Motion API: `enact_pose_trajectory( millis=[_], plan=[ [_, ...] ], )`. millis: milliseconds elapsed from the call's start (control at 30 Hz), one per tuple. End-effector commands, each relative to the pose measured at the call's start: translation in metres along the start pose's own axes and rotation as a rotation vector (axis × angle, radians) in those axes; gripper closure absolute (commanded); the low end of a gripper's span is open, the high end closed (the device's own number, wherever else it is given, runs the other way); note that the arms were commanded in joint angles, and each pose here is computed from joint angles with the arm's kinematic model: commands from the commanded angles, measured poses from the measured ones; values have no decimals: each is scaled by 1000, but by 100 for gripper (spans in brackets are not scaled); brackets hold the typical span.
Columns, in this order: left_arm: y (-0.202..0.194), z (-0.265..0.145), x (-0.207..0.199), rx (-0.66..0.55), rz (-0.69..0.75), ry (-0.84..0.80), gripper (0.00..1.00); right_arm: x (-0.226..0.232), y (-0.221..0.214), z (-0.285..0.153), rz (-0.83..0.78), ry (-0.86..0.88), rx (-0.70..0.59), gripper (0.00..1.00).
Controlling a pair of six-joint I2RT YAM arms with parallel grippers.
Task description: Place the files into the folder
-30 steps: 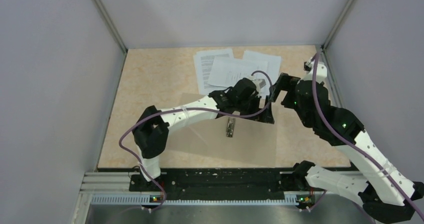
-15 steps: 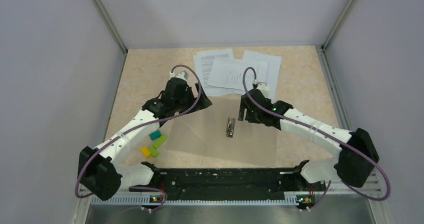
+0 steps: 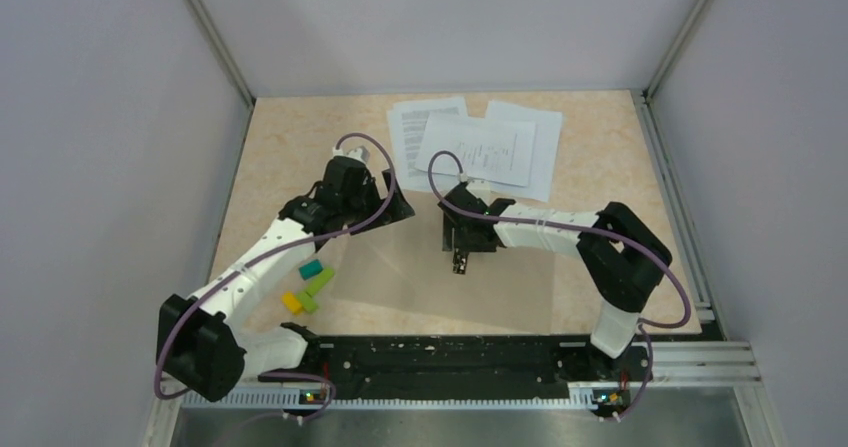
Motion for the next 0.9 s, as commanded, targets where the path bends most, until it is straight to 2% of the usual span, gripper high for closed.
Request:
enact_pose_trajectory(
  millis=[0,133,267,500,867],
  plan=[
    [2,4,4,20,13,3,2,13,-3,-5,-19,50,-5,32],
    [4,9,6,37,8,8,3,9,-11,-11,-74,21,0,36],
    [9,12,8,37,0,29,3,3,-20,-21,-131,-14,5,47],
    [15,19,11,18,-32,74,3,-18,-27,-28,-198,-61,14,60],
    [17,35,10,78,-80,91,3,-39,-41,-45,-266,-6,33,71]
  ],
)
Point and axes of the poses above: each gripper's point midway between its finger pads, its own z axis out along the fingers, its own x axis along the line the jaws close on, y = z × x, the point moved 8 cm from there along -z, back along the fingers, and after that the axes turned 11 degrees about z, right-handed, at the moved point
